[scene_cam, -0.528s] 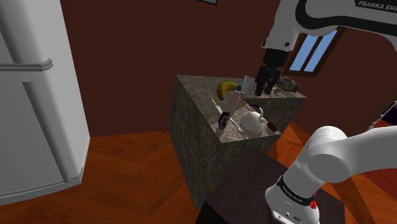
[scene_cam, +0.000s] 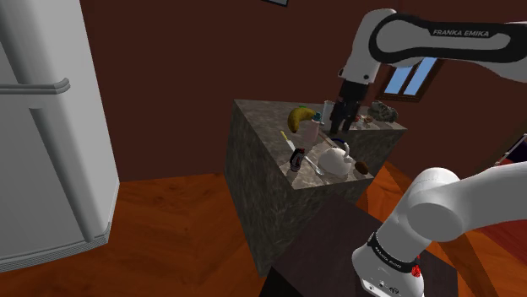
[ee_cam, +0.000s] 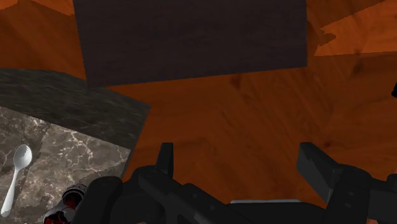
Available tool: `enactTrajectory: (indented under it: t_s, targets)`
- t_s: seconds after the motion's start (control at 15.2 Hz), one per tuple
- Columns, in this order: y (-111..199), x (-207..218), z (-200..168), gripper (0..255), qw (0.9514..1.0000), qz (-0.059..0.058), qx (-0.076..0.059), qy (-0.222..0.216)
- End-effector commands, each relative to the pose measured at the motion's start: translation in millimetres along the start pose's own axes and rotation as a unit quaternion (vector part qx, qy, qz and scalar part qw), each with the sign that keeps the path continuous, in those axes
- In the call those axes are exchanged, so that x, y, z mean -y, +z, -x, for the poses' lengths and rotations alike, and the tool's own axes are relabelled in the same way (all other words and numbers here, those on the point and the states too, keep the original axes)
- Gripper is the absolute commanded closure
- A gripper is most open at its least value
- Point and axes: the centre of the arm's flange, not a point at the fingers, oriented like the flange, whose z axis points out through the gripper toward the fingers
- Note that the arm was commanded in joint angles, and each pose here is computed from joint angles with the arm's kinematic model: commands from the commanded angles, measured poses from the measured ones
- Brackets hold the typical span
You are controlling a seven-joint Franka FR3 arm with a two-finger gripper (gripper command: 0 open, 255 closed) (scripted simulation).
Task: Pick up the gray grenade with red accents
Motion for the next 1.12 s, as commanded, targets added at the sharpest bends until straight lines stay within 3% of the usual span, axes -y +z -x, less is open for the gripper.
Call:
enactTrajectory:
  t_s: [0.0,1.06]
  targets:
    - [15,-15,-13,0,1.0,0.004,-0.004,-0.005]
    - [124,-145,-122,0,0.9984,0.031,-0.032,-0.034]
